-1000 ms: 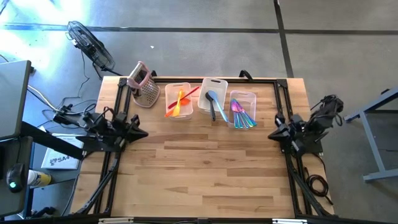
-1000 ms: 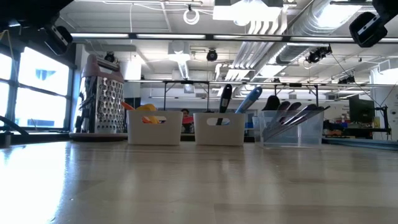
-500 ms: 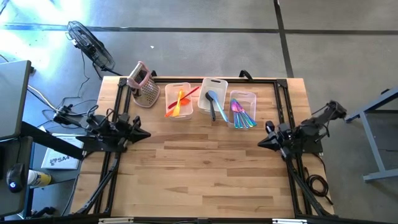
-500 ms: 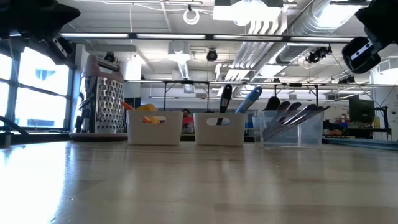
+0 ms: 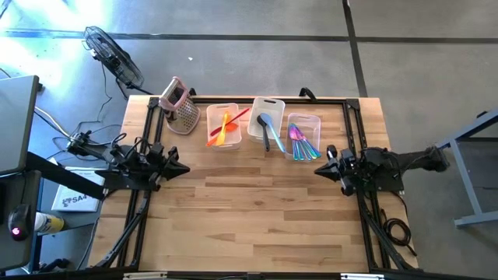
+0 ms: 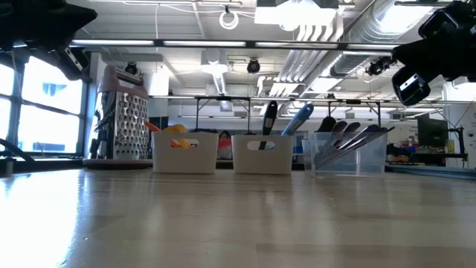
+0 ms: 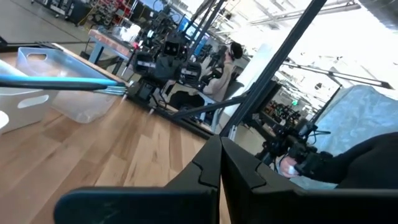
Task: Pick & Place Kitchen Items
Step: Return to Home Position
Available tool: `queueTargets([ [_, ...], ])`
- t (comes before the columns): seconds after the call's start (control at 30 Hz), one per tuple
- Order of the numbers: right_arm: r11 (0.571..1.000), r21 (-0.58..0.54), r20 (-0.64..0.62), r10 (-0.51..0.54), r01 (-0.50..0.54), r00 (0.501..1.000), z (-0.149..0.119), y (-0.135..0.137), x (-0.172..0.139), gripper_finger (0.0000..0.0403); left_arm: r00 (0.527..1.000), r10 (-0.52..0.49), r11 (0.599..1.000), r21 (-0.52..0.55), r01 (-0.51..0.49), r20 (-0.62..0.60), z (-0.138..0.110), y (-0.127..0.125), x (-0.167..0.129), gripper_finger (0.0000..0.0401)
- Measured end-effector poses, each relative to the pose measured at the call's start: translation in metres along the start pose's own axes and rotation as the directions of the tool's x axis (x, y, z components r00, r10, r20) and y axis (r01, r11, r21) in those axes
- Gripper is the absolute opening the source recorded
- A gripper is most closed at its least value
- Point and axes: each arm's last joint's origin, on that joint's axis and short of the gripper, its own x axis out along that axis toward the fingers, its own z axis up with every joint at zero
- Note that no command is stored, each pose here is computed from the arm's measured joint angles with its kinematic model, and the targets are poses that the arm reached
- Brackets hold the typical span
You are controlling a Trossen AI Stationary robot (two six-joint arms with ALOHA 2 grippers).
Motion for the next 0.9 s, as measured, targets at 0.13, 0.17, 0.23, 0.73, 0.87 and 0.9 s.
queueTargets([
  [0.13,0.994,-0.071,0.028,-0.086,0.087,0.996,0.003,-0.009,0.0,0.0004,1.0,0.019,1.0,0.008,-0.019,-0.002,-0.001,0.001,0.0,0.0],
  [0.17,0.99,-0.089,0.034,-0.104,0.107,0.994,0.003,-0.01,-0.001,0.0004,1.0,0.024,1.0,0.009,-0.024,-0.001,-0.001,0.001,0.0,0.0],
  [0.23,0.982,-0.115,0.046,-0.142,0.147,0.989,0.004,-0.014,-0.001,0.0004,1.0,0.03,0.999,0.014,-0.029,-0.006,-0.004,0.003,0.001,0.0],
  [0.73,0.969,-0.108,0.066,-0.216,0.222,0.974,0.006,-0.021,-0.003,0.0004,0.993,-0.078,0.994,0.073,0.085,-0.083,-0.024,0.01,0.003,0.0],
  [0.87,0.969,-0.108,0.071,-0.215,0.222,0.974,0.007,-0.02,-0.003,0.0004,0.992,-0.088,0.973,0.207,0.104,-0.087,-0.025,0.01,0.003,0.0],
  [0.9,0.969,-0.108,0.073,-0.214,0.221,0.974,0.007,-0.02,-0.003,0.0004,0.992,-0.083,0.964,0.244,0.104,-0.095,-0.026,0.01,0.003,0.0],
])
